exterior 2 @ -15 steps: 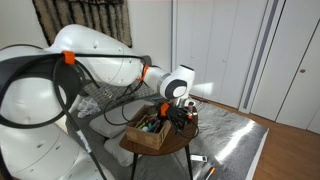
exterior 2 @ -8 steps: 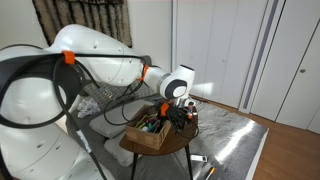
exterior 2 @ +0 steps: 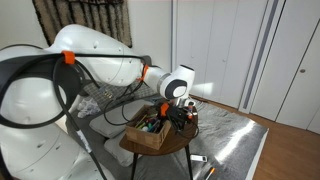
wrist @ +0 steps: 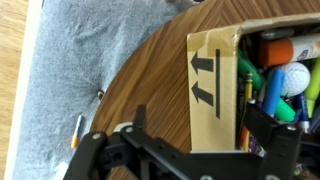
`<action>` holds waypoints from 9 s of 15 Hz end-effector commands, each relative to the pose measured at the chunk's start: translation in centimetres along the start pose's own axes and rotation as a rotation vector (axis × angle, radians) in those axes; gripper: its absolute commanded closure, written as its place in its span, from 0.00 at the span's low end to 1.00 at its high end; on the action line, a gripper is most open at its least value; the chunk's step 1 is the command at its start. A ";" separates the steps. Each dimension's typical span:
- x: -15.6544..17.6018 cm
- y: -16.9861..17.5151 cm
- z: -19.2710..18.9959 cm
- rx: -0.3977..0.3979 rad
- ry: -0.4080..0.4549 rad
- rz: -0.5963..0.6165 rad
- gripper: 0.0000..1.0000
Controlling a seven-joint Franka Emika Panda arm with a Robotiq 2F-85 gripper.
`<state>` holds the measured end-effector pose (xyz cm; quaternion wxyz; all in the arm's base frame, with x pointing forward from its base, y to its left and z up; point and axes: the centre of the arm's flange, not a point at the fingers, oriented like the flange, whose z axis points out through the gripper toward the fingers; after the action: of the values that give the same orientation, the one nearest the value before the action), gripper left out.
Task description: Take the golf ball out of the box then put it on the stick of glue
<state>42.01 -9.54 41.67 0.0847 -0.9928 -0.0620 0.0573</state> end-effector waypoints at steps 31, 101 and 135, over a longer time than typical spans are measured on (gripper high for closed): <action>2.0 -12.4 2.5 0.008 -0.261 -0.184 0.01; 5.1 -17.2 7.5 -0.114 -0.455 -0.058 0.17; -1.2 -15.4 -9.4 -0.057 0.072 -0.489 0.78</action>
<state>41.07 4.42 51.29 0.0795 -0.9607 -0.2657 0.0129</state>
